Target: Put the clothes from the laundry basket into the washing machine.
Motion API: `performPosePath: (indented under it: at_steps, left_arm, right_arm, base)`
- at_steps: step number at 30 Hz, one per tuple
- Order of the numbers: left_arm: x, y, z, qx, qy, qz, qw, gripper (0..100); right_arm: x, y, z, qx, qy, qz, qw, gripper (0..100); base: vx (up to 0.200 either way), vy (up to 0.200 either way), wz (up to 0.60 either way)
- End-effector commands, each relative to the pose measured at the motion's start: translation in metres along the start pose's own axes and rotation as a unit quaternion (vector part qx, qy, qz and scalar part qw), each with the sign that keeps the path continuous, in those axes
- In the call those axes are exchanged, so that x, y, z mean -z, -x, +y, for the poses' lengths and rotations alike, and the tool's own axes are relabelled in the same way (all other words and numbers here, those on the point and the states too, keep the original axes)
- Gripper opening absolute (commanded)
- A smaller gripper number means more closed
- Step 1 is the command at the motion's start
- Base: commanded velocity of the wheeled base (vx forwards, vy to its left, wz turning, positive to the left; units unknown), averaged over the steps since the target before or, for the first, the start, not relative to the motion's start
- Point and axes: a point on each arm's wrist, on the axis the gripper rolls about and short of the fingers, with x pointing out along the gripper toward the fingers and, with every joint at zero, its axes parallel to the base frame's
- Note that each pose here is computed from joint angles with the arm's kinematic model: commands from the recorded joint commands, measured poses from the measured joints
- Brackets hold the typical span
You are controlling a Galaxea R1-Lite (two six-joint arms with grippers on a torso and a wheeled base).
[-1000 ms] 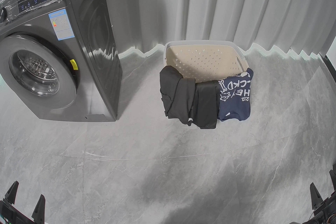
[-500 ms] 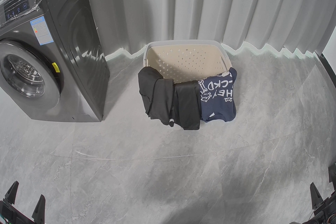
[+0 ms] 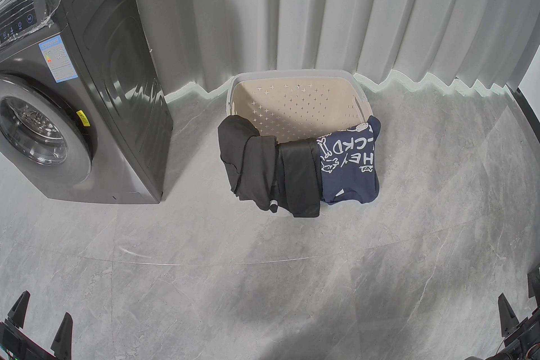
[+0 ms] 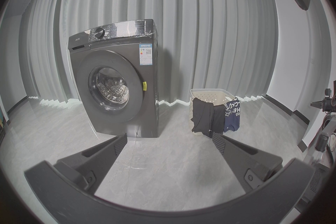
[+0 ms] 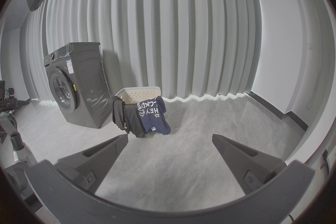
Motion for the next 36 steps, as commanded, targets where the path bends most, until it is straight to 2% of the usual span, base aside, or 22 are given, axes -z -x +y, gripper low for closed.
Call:
performPosePath:
  at_steps: [1, 8, 17, 29, 36]
  left_arm:
    - [0.0049, 0.0002, 0.0001, 0.000, 0.000, -0.001, 1.0000, 100]
    - [0.0049, 0.0002, 0.0001, 0.000, 0.000, -0.001, 1.0000, 100]
    - [0.0049, 0.0002, 0.0001, 0.000, 0.000, -0.001, 1.0000, 100]
    - [0.0049, 0.0002, 0.0001, 0.000, 0.000, -0.001, 1.0000, 100]
    - [0.0049, 0.0002, 0.0001, 0.000, 0.000, -0.001, 1.0000, 100]
  right_arm:
    - [0.0048, 0.0001, 0.0000, -0.001, 0.000, -0.001, 1.0000, 100]
    - [0.0048, 0.0001, 0.0000, -0.001, 0.000, -0.001, 1.0000, 100]
    - [0.0048, 0.0001, 0.0000, -0.001, 0.000, -0.001, 1.0000, 100]
    - [0.0048, 0.0001, 0.0000, -0.001, 0.000, -0.001, 1.0000, 100]
    - [0.0048, 0.0001, 0.0000, -0.001, 0.000, -0.001, 1.0000, 100]
  base:
    - [0.200, 0.000, 0.00]
    - [0.200, 0.000, 0.00]
    - [0.000, 0.000, 0.00]
    - [0.000, -0.200, 0.00]
    - [0.000, 0.000, 0.00]
